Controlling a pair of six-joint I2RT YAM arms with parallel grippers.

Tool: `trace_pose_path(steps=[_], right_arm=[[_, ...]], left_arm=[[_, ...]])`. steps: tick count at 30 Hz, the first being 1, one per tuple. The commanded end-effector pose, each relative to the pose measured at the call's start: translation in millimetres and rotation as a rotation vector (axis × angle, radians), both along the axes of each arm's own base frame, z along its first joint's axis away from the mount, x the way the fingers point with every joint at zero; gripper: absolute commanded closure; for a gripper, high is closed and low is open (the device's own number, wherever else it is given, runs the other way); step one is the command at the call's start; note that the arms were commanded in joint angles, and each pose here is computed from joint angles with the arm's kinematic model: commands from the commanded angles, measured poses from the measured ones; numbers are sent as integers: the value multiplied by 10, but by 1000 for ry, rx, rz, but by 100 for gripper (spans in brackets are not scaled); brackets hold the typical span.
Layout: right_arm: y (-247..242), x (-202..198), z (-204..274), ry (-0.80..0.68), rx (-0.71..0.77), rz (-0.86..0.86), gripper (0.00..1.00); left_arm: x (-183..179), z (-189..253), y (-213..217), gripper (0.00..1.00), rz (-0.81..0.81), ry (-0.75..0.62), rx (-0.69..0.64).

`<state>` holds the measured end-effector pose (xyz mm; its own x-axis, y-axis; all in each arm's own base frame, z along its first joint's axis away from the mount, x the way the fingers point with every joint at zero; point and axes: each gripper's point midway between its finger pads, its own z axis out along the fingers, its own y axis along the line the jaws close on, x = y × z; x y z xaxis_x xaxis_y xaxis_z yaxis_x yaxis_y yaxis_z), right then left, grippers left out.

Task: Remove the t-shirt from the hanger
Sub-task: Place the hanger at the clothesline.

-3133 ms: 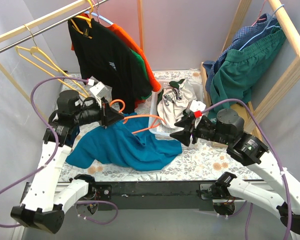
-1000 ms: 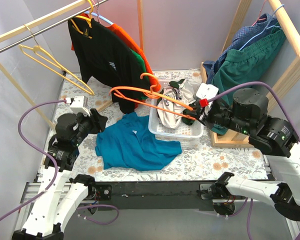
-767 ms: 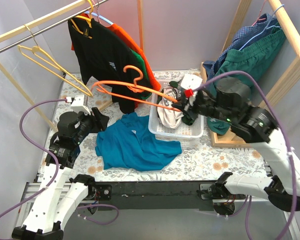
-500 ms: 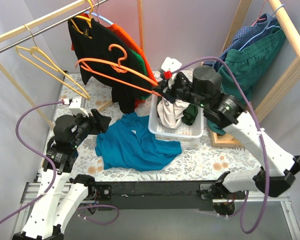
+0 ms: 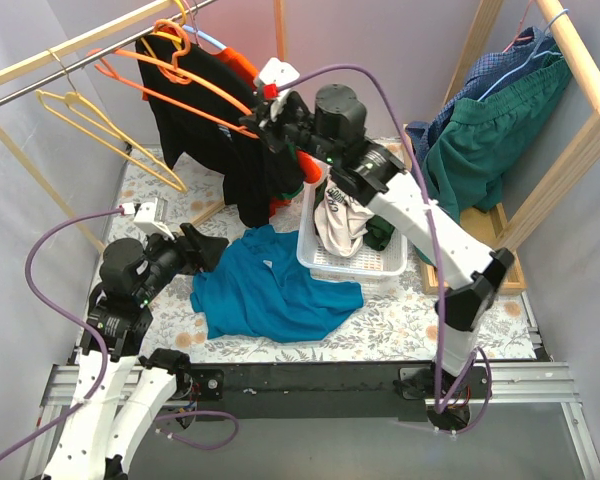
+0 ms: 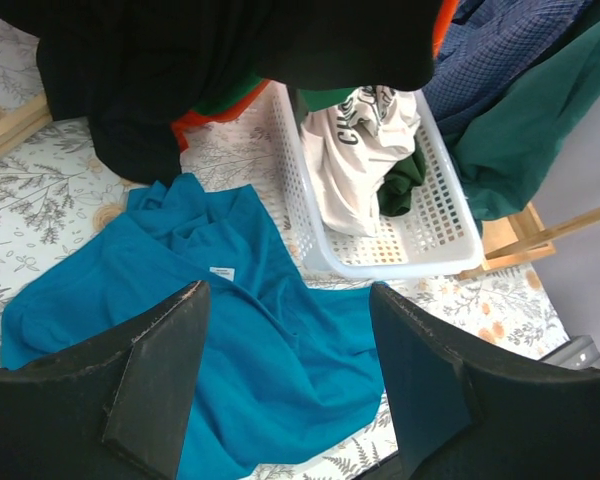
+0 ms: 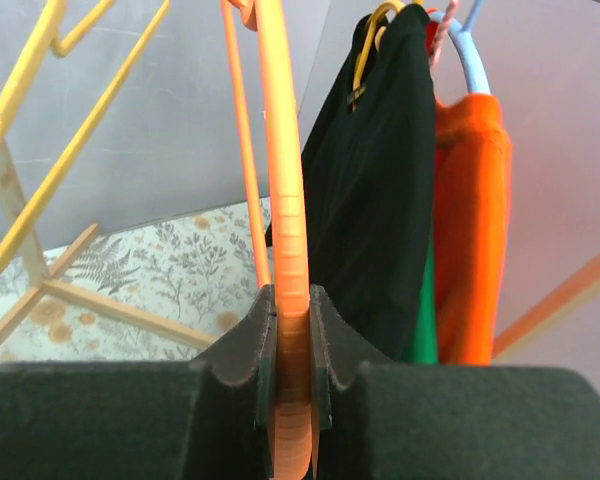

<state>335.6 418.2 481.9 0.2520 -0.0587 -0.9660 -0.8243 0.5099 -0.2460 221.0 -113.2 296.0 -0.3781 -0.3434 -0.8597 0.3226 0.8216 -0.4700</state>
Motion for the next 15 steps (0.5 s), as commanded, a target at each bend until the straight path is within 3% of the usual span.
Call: trace_pose_path(steps=[1,15], right_arm=[[144,51,662,-124,182,-2,99],[582,218,619,-188,282,-10,99]], left_arm=[[-91,246,-55,35,-36,-60,-39],[-219,342,-102,35,-71,-82,-79]])
